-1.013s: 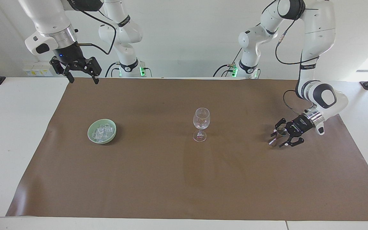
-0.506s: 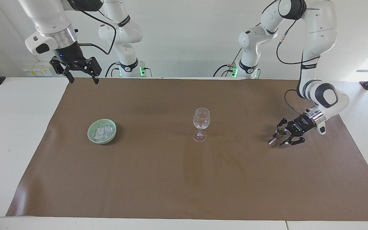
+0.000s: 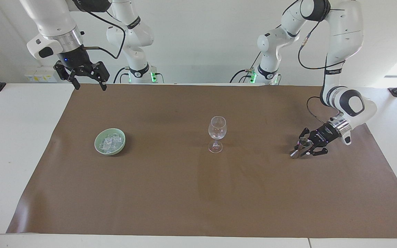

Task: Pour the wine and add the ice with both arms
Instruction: 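Close the left gripper on the silver bottle, then lift the silver bottle with the left gripper toward the glass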

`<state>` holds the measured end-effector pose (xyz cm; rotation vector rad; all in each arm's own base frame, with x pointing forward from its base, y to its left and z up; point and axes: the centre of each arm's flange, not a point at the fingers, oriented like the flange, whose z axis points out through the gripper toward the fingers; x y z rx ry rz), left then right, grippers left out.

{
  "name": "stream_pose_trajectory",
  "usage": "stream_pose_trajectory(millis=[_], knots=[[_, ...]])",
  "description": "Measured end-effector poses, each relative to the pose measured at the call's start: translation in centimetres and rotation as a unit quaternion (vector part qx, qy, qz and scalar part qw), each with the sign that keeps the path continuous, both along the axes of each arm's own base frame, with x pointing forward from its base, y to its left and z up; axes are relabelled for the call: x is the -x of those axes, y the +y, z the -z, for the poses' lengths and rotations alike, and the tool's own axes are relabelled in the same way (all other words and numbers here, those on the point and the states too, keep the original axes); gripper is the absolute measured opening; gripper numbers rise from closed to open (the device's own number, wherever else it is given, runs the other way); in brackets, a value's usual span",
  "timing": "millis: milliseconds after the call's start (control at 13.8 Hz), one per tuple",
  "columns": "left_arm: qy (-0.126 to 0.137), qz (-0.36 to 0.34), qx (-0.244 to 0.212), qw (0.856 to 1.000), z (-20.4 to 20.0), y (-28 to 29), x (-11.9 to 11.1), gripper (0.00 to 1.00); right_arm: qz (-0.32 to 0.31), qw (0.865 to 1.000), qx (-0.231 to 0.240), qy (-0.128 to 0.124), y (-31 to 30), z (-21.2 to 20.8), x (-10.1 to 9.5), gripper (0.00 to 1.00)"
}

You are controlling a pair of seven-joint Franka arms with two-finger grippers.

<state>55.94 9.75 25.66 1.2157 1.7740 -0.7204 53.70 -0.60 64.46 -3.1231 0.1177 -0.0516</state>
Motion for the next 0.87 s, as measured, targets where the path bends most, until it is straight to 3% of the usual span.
stream_pose_trajectory(millis=[506, 868], knots=[[-0.003, 0.011, 0.012, 1.000, -0.4, -0.4, -0.1, 0.22, 0.000, 1.000, 0.000, 0.000, 0.0, 0.0, 0.0, 1.00], [-0.025, 0.025, 0.022, 0.999, -2.5, -0.6, -1.5, 0.22, 0.000, 1.000, 0.000, 0.000, 0.0, 0.0, 0.0, 1.00]])
